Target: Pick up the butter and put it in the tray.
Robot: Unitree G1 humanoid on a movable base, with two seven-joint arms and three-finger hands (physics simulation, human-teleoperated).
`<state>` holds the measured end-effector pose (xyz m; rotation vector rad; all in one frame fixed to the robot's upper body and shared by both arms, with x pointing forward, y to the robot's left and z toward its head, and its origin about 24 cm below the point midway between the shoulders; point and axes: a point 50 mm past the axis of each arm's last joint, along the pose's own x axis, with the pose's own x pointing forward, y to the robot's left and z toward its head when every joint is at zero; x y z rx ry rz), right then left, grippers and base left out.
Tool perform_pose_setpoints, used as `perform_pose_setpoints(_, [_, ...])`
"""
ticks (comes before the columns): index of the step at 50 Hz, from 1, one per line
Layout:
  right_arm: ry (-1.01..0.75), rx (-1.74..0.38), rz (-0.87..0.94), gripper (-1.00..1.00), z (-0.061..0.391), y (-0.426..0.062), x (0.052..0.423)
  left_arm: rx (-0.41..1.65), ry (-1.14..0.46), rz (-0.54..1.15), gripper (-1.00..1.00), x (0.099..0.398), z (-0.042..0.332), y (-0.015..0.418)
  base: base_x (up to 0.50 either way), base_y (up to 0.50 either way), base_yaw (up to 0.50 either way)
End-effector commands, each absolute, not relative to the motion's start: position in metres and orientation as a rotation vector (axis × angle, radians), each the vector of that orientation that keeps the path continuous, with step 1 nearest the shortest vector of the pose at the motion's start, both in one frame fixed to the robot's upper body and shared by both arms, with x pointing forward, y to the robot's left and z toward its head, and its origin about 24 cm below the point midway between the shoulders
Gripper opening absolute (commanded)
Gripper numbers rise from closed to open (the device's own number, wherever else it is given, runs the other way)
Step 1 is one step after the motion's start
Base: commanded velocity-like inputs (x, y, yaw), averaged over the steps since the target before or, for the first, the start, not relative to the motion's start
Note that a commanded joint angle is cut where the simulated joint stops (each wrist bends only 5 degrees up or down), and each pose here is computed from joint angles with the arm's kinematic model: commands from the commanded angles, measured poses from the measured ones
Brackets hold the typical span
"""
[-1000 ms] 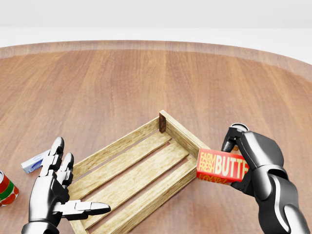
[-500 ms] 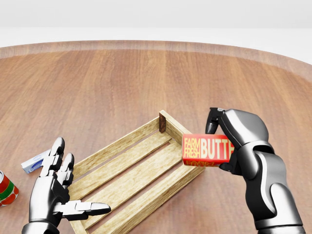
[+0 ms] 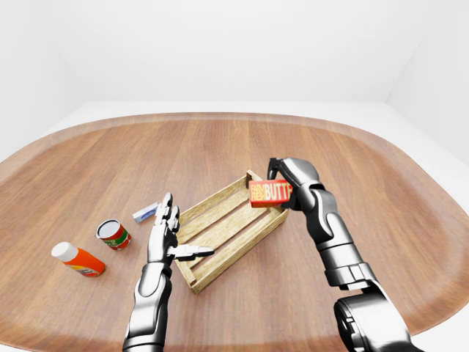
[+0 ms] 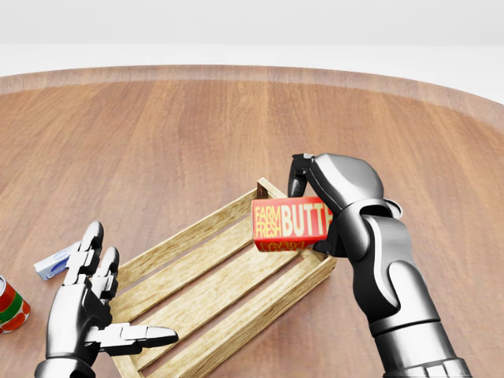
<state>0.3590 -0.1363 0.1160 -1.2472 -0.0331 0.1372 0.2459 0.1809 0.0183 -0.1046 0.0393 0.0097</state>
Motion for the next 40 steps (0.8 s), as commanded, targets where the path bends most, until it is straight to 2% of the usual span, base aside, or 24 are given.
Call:
perform_pose_setpoints(1, [-0.089,-1.236,0.132,-1.00,0.127,-0.120,0.367,-0.106,0.031,0.013,1.00,0.246,0.020,0.182,0.00,0.00,0.00])
perform_pose_setpoints(40, [-0.133,-1.219,0.195,-1.00,0.132,-0.083,0.378,-0.114,0.021,0.014,1.00,0.246,0.022,0.183,0.00,0.00,0.00])
